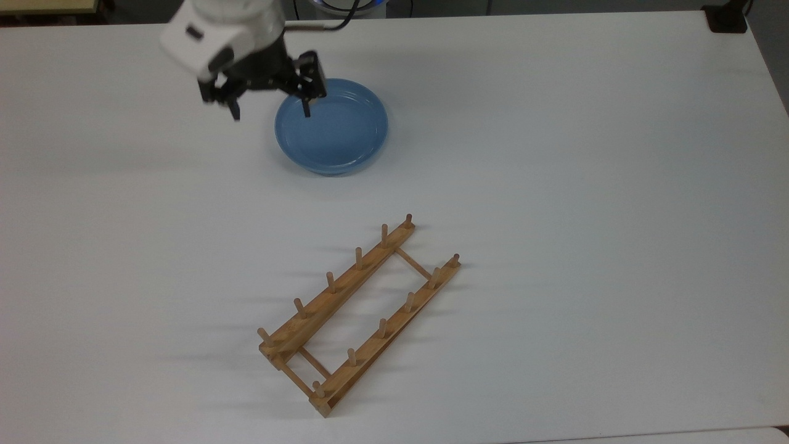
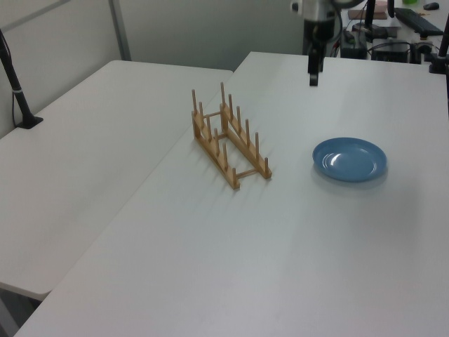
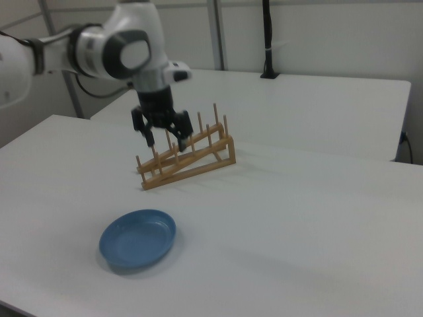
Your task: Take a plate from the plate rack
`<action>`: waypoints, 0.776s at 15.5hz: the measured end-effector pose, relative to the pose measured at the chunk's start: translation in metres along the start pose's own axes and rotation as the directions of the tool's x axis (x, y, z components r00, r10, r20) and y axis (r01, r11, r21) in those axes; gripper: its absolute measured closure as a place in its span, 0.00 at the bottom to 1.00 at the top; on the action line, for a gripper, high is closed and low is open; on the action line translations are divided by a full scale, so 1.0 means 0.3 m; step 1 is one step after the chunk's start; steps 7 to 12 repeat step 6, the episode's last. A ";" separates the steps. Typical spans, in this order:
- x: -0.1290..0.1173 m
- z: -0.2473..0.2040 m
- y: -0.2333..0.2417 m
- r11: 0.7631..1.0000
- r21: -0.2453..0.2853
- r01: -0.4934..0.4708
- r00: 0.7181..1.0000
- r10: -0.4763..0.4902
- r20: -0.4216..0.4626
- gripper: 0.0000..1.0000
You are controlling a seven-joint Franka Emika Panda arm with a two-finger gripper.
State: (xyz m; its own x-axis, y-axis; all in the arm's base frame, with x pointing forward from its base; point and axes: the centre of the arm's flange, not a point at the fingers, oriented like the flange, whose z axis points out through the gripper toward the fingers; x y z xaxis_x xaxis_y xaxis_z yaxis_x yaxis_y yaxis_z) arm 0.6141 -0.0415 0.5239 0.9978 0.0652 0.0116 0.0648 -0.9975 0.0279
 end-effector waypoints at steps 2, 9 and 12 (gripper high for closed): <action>-0.037 -0.102 -0.049 0.995 -0.017 -0.100 0.995 0.099 -0.031 0.00; -0.104 -0.195 -0.092 0.989 -0.022 -0.145 0.989 0.144 -0.016 0.00; -0.104 -0.195 -0.092 0.989 -0.022 -0.145 0.989 0.144 -0.016 0.00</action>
